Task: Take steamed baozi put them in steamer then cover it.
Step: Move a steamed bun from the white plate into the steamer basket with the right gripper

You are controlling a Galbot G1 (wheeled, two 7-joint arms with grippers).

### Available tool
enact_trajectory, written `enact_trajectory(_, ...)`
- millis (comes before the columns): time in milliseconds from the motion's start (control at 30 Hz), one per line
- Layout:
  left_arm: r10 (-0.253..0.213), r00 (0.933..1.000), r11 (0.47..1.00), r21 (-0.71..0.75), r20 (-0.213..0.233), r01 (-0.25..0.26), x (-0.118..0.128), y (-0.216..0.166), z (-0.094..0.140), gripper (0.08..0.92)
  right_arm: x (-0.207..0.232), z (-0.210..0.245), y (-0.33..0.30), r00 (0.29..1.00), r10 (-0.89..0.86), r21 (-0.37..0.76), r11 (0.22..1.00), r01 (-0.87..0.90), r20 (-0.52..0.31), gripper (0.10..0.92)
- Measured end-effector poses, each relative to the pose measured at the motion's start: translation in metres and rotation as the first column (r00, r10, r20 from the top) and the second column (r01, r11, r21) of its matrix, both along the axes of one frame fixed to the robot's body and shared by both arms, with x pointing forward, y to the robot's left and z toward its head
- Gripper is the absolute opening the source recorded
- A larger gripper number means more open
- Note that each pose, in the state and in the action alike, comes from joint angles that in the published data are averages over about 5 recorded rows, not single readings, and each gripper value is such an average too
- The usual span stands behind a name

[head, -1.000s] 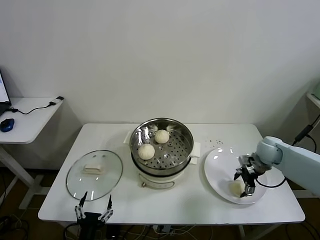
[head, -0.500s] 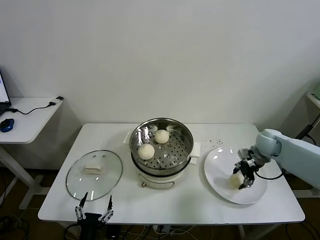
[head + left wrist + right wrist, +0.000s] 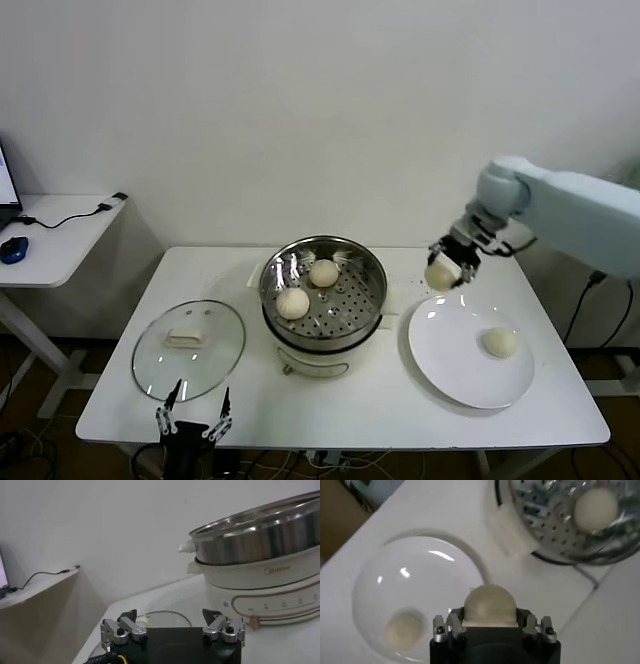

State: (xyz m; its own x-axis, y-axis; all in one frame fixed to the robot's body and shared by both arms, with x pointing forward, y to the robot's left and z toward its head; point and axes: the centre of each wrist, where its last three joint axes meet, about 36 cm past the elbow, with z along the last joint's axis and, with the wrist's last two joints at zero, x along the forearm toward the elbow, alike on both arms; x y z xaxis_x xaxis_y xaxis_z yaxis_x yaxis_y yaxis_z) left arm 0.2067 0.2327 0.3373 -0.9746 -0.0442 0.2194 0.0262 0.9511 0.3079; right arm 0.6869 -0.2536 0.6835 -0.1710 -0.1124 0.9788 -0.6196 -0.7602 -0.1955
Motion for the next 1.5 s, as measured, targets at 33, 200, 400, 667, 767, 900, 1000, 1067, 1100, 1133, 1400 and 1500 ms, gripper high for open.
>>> enact_trajectory(33,0.0,1.0,1.0,0.0,-0.002,0.0,-0.001,0.0,0.0,0.823,0.001,0.007,0.013,0.999,0.046,-0.01,0.999,-0.046,0.009,0.67)
enact_trajectory(200,0.004,0.9999,1.0,0.0,-0.009,-0.004,-0.003,0.003,-0.001,0.823,0.0,0.021,0.077,0.966,0.258,-0.064,0.965,-0.256,0.027,0.67)
enact_trajectory(400,0.011,0.9999,1.0,0.001,-0.012,-0.011,-0.002,0.006,0.0,0.823,-0.009,0.006,0.143,0.892,0.452,-0.118,0.886,-0.448,0.004,0.67)
enact_trajectory(667,0.016,0.9998,1.0,-0.007,-0.013,-0.016,0.0,0.007,0.001,0.823,-0.029,-0.042,0.205,0.782,0.619,-0.139,0.77,-0.622,-0.072,0.67)
enact_trajectory(767,0.018,0.9997,1.0,-0.012,-0.014,-0.018,0.0,0.007,0.0,0.823,-0.036,-0.059,0.217,0.752,0.652,-0.134,0.74,-0.659,-0.098,0.67)
enact_trajectory(900,0.019,0.9997,1.0,-0.021,-0.015,-0.019,0.0,0.008,0.0,0.823,-0.043,-0.076,0.227,0.722,0.681,-0.128,0.71,-0.692,-0.125,0.67)
enact_trajectory(1000,0.021,0.9996,0.999,-0.026,-0.017,-0.022,-0.001,0.008,0.0,0.823,-0.047,-0.084,0.232,0.706,0.694,-0.121,0.696,-0.708,-0.138,0.67)
enact_trajectory(1067,0.022,0.9996,0.999,-0.029,-0.02,-0.023,-0.001,0.009,-0.001,0.823,-0.049,-0.089,0.236,0.697,0.702,-0.116,0.688,-0.716,-0.144,0.67)
enact_trajectory(1100,0.023,0.9995,0.999,-0.031,-0.021,-0.024,-0.002,0.009,-0.002,0.823,-0.05,-0.09,0.237,0.694,0.705,-0.114,0.685,-0.72,-0.147,0.671)
enact_trajectory(1133,0.024,0.9995,0.999,-0.032,-0.023,-0.024,-0.002,0.009,-0.002,0.823,-0.051,-0.092,0.238,0.691,0.708,-0.112,0.682,-0.723,-0.149,0.672)
enact_trajectory(1400,0.027,0.9994,0.999,-0.035,-0.022,-0.028,0.0,0.01,-0.002,0.823,-0.053,-0.095,0.242,0.677,0.72,-0.108,0.669,-0.735,-0.153,0.794)
enact_trajectory(1500,0.026,0.9995,0.999,-0.037,-0.02,-0.027,0.001,0.009,-0.002,0.823,-0.052,-0.093,0.242,0.674,0.723,-0.11,0.665,-0.739,-0.152,0.819)
